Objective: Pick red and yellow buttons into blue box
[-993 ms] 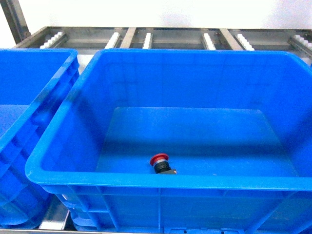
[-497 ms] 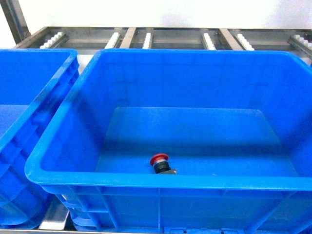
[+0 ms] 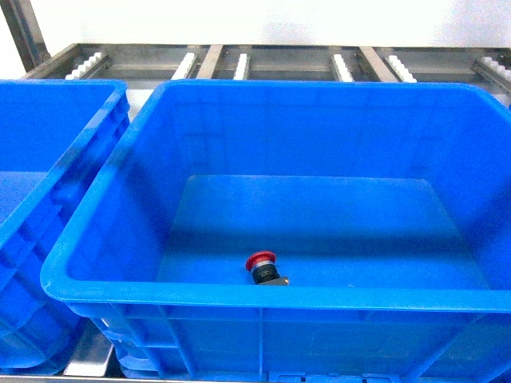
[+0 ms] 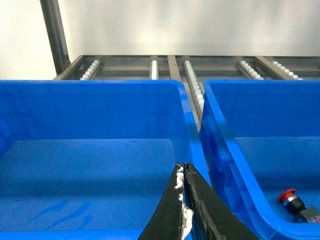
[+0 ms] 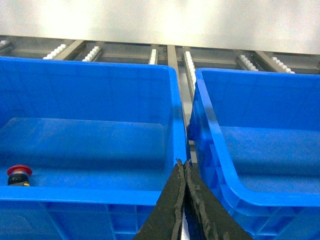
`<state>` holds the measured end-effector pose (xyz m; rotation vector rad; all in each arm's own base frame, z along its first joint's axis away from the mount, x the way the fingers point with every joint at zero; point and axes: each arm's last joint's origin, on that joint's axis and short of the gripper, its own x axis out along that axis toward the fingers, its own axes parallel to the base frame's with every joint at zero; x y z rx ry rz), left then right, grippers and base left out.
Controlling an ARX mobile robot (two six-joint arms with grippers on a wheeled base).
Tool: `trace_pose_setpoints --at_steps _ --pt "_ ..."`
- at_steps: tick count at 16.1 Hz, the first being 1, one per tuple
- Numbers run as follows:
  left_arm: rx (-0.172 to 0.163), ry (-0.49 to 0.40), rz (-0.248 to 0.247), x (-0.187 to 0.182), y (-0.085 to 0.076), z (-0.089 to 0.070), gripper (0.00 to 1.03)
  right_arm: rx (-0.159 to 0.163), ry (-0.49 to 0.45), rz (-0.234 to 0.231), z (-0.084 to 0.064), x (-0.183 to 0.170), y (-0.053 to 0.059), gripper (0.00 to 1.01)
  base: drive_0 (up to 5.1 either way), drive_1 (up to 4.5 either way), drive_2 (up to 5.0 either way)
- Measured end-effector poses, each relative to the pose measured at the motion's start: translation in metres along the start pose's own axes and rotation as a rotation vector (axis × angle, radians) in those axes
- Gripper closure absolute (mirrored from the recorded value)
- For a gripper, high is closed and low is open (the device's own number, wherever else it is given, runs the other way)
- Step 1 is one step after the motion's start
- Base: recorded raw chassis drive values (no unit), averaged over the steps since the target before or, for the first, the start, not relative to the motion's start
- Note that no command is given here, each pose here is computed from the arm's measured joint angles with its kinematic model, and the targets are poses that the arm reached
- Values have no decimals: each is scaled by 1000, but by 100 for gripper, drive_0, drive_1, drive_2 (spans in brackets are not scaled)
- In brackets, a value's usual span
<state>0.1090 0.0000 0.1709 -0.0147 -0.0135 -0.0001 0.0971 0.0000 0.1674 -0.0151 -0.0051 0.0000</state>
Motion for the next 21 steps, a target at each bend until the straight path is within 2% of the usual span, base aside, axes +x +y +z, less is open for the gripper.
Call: trace_pose_setpoints --at_steps 7,8,10,14,16,21 --pt "0 13 0 -12 0 -3 101 0 0 1 0 0 0 99 0 0 0" --pt "0 13 0 -12 0 -3 88 0 0 0 0 0 0 77 0 0 0" --pt "0 13 0 -12 0 -3 45 0 0 0 0 0 0 32 0 0 0" --pt "0 13 0 -12 0 -3 14 0 0 0 0 0 0 2 0 0 0" --pt "1 13 0 -12 0 -3 3 0 0 0 0 0 0 3 0 0 0" --pt "1 13 0 -12 0 -3 5 0 0 0 0 0 0 3 0 0 0"
